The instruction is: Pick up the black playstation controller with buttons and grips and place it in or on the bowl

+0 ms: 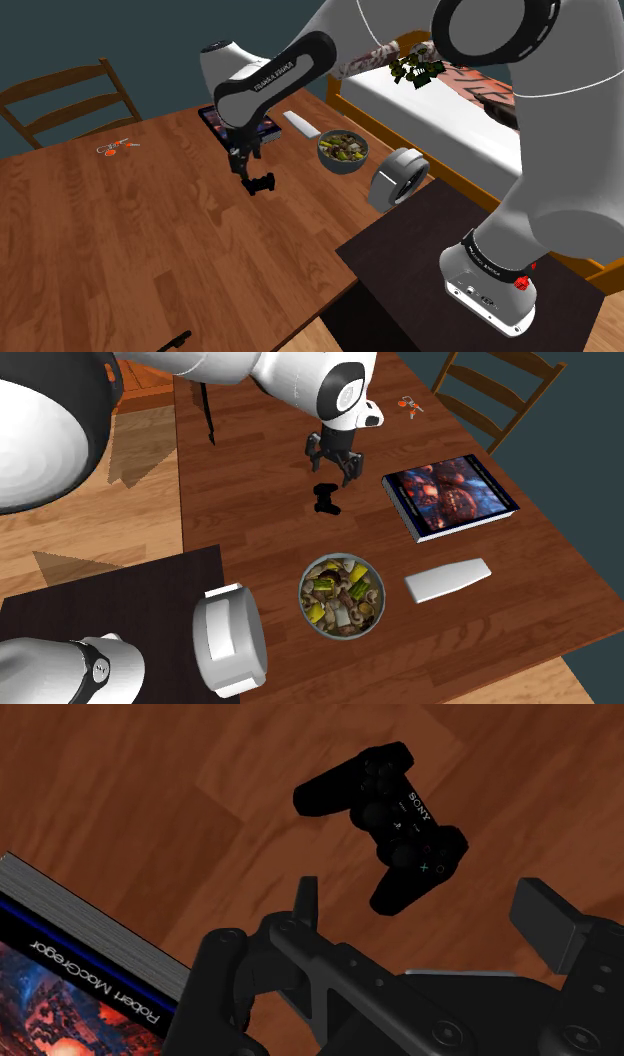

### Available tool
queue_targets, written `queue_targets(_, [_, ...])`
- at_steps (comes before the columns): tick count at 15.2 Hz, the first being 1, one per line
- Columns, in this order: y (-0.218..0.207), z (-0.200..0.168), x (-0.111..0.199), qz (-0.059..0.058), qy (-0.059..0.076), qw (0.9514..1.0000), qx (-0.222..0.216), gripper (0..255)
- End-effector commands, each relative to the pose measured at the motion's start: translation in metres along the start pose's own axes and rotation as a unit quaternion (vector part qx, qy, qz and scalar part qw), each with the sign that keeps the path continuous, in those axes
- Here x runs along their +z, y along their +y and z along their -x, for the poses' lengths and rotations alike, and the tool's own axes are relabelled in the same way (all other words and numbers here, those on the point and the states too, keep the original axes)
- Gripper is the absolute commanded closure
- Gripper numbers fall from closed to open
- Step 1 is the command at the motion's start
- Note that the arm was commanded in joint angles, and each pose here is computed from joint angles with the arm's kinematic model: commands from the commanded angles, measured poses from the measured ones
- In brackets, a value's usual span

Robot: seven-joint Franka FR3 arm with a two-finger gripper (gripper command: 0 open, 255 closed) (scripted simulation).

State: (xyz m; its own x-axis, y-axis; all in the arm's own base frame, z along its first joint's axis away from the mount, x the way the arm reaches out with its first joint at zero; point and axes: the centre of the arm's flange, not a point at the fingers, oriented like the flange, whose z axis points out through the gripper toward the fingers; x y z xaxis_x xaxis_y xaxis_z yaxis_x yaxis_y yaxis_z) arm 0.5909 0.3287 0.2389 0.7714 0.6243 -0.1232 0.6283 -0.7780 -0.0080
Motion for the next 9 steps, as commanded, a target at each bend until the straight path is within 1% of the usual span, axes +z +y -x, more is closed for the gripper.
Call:
queue_targets(1, [-0.007, -0.013, 0.01, 0.002, -0.003, 0.9999, -0.01, 0])
queue_targets(8, [-0.007, -0.013, 0.05, 0.002, -0.003, 0.9999, -0.01, 0])
queue_targets(9, [-0.007, -0.013, 0.05, 0.002, -0.003, 0.9999, -0.01, 0])
